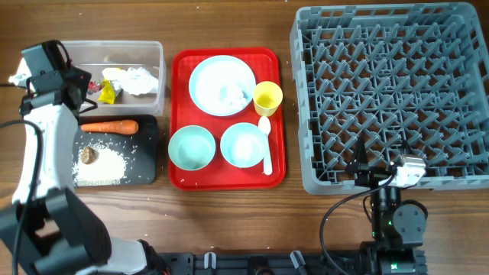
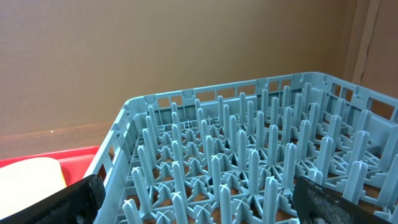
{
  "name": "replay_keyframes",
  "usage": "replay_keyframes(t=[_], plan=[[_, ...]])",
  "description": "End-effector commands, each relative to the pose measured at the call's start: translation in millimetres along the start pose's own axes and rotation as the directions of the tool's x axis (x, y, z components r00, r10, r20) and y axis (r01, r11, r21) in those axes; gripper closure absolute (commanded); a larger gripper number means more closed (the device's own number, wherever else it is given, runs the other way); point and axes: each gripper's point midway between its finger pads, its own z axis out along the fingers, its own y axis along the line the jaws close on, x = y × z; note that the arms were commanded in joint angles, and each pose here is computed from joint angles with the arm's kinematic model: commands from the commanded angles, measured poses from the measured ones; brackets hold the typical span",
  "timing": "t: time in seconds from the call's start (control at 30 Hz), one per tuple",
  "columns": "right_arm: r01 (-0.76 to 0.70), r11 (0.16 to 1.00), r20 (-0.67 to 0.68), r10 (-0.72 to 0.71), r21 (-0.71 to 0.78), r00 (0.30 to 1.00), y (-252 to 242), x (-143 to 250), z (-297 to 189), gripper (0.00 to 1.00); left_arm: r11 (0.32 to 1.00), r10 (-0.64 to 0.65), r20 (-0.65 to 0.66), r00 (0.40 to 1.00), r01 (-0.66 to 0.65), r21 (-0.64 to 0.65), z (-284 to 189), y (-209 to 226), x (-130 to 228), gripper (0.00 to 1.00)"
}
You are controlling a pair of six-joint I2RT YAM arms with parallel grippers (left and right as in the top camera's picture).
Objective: Sort waste into correct bins and load items into the dishwasher rack
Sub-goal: 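Carry the red wrapper left and release it into the clear bin, then move the left gripper to the blue plate and grasp the remaining tissue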
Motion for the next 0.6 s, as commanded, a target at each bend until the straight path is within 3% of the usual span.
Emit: replay_keyframes(t=[0.0, 0.03, 0.07, 0.3, 0.57], plan=[[-0.008, 1.0, 0.004, 0.008, 0.013, 1.0, -2.6, -0.6, 0.2, 0.0, 0.999, 0.0, -0.017, 1.0, 0.0, -0.045, 32.0, 13.8, -0.7, 0.9], [-0.007, 1.0, 0.003, 0.007, 0.013, 1.0, -2.6, -0.5, 0.2, 0.0, 0.999, -0.002, -0.019, 1.0, 0.001, -0.048, 35.9, 15.0, 0.1, 0.82], [-0.008, 1.0, 0.003, 0.008, 0.013, 1.0, -2.6, -0.5, 0.2, 0.0, 0.999, -0.001, -0.017, 1.0, 0.0, -0.046, 37.1, 14.4, 0.0, 0.68], [-0.008, 1.0, 0.003, 0.008, 0.013, 1.0, -2.6, -0.5, 0.2, 0.0, 0.996, 0.085, 0.052, 0.995, -0.087, 0.031, 23.6, -6.1, -19.1, 0.23], [-0.008, 1.0, 0.003, 0.008, 0.013, 1.0, -2.6, -0.5, 0.2, 0.0, 0.949, 0.133, 0.014, 0.991, -0.132, 0.286, -43.2, -66.5, -1.2, 0.28]])
